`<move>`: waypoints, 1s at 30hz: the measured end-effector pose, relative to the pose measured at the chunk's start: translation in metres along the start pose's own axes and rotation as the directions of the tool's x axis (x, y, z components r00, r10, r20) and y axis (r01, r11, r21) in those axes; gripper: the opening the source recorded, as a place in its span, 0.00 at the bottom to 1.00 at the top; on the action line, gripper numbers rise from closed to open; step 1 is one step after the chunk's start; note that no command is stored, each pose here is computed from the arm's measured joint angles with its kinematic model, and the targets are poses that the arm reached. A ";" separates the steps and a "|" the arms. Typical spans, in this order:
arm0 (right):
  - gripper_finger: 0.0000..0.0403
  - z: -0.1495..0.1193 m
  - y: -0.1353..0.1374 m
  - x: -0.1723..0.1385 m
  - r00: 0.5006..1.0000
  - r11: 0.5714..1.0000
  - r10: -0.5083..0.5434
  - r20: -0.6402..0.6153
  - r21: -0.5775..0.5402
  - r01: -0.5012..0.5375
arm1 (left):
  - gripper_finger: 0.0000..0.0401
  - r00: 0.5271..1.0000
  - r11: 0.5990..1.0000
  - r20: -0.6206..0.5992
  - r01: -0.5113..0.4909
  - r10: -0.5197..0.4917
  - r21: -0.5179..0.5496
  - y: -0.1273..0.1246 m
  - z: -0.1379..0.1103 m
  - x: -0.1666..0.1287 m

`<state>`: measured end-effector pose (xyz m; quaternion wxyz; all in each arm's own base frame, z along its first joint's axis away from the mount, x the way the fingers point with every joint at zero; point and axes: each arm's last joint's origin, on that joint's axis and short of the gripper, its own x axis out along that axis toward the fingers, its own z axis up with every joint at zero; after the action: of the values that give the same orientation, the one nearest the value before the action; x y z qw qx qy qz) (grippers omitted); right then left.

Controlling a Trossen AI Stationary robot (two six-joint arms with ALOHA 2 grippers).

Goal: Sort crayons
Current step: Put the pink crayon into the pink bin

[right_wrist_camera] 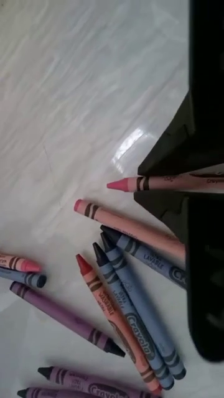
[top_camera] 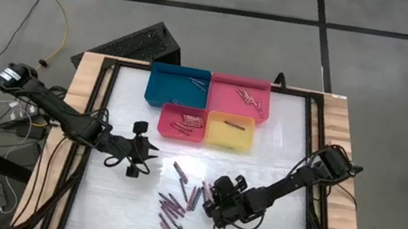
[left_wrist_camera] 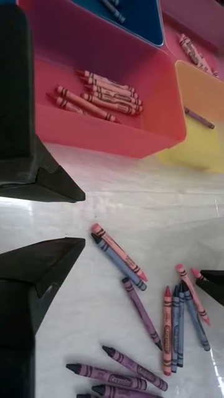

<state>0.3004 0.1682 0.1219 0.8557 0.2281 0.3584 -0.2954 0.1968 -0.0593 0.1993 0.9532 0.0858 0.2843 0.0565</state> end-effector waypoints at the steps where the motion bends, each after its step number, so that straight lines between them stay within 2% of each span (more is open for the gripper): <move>1: 0.18 0.000 0.000 0.000 1.000 1.000 -0.003 -0.003 -0.002 0.003 | 0.23 1.000 1.000 0.000 0.000 0.000 0.000 0.000 0.000 0.000; 10: 0.01 -0.001 -0.001 0.000 1.000 1.000 -0.008 -0.010 -0.012 0.008 | 0.23 1.000 1.000 0.000 0.000 0.000 0.000 0.000 0.000 0.000; 22: 0.02 0.000 -0.002 -0.001 0.999 1.000 -0.023 0.030 -0.013 0.023 | 0.23 1.000 1.000 -0.001 0.000 0.000 0.000 0.000 0.000 0.000; 30: 0.02 0.016 -0.005 -0.006 0.999 1.000 -0.008 0.033 -0.020 0.009 | 0.23 1.000 1.000 -0.002 -0.001 0.001 0.002 0.000 0.000 0.000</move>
<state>0.3014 0.1571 0.1354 0.8626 0.2129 0.3480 -0.2992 0.1967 -0.0593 0.1991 0.9528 0.0868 0.2853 0.0566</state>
